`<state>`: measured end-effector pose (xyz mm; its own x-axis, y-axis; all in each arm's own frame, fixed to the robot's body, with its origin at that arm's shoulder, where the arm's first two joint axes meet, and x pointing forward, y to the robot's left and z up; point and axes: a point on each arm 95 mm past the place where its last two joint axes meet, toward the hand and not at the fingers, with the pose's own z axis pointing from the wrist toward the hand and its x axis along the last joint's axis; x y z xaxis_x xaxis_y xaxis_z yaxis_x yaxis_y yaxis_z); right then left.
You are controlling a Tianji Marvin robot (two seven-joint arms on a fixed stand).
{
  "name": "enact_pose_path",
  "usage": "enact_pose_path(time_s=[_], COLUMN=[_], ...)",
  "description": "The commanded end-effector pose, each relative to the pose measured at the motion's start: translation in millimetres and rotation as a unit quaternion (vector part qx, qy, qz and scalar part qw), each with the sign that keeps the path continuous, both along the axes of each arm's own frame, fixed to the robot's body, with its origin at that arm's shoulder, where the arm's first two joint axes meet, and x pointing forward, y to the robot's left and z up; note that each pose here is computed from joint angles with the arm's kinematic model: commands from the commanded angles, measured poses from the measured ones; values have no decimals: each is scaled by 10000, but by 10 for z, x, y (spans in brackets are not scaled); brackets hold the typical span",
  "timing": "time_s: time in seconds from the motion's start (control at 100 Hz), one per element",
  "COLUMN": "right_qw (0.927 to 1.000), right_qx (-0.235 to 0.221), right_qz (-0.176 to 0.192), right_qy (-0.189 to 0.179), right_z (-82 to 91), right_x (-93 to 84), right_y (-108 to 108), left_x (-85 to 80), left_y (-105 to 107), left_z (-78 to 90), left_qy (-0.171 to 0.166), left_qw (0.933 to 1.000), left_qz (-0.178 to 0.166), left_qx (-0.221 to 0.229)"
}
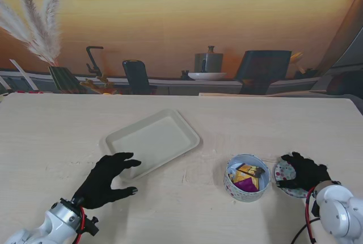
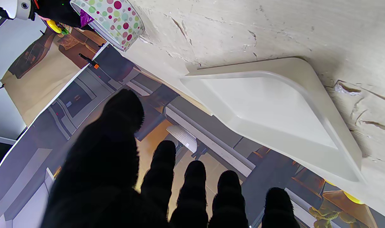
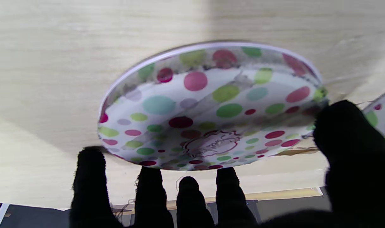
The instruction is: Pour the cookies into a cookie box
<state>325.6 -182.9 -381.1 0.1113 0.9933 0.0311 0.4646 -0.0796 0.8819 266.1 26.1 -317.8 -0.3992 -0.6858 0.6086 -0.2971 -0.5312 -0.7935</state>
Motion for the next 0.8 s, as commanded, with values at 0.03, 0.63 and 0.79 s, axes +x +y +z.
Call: enact_pose_path(time_s=[0.03, 0.63, 0.79], right_qw=[9997, 9985, 9982], right_qx=[39, 224, 351], right_qz=[42, -71, -88], right_qy=[245, 493, 476], right_z=[-79, -263, -297], right_x=[-62, -136, -170], right_y=[31, 67, 75], left_x=[-34, -34, -39], left_y=[-26, -13, -7], left_z=[2, 15, 18], left_qy=[71, 113, 109], left_qw=[10000, 9999, 9999], left_qz=[-55, -16, -12], left_qx=[-6, -73, -82])
